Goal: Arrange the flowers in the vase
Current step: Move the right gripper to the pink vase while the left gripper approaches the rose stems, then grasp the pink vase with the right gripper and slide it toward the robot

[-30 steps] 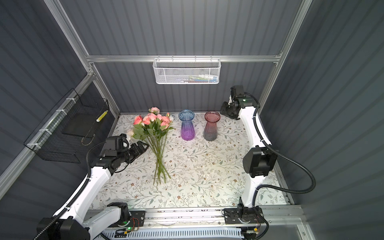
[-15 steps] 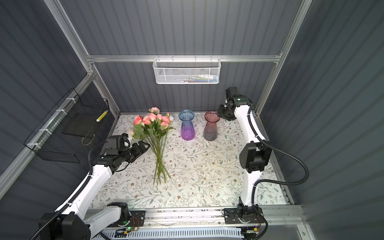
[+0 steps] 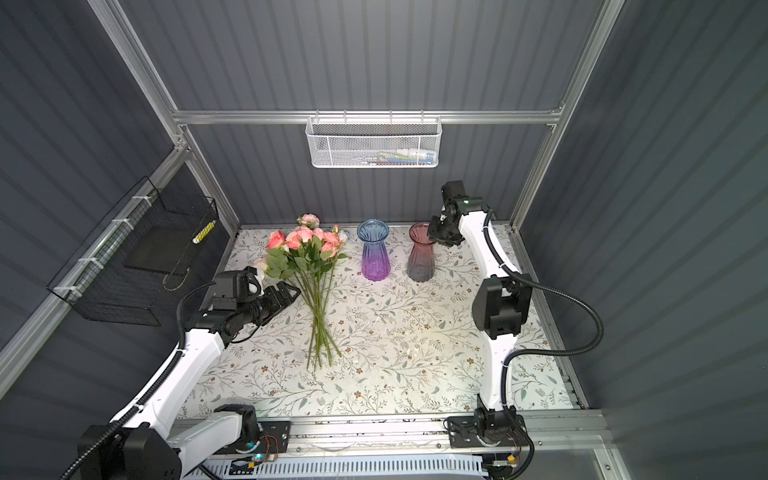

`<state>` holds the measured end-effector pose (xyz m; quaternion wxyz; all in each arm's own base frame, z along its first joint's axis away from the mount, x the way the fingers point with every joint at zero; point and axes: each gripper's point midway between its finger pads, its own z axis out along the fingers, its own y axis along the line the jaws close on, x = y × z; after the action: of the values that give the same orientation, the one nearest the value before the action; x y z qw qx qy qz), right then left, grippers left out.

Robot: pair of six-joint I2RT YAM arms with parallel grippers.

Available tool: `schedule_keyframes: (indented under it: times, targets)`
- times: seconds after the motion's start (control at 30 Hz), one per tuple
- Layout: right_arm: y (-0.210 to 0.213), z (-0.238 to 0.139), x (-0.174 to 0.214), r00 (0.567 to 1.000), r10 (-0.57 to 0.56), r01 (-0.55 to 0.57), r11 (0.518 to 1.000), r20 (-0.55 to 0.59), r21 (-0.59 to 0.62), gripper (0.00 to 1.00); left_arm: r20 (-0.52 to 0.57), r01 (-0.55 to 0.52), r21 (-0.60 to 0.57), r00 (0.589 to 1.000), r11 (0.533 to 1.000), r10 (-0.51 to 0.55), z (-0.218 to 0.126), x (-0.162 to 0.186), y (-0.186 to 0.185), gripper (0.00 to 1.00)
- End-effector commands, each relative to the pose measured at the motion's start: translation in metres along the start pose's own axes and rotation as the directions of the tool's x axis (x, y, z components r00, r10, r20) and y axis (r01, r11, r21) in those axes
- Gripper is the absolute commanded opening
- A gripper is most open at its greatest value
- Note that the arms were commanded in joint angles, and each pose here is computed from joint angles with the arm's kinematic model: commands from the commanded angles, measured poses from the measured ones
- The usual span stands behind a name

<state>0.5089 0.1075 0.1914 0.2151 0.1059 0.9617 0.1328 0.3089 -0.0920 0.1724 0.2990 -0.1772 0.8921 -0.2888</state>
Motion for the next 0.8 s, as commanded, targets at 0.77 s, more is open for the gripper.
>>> schedule_keyframes:
  times: [0.77]
  targets:
    - [0.026,-0.06,0.023,0.997,-0.007,0.018,0.99,0.077,-0.143,0.0,0.029,-0.045,-0.034,0.999,0.998,0.046,-0.026,-0.006,-0.006,0.91]
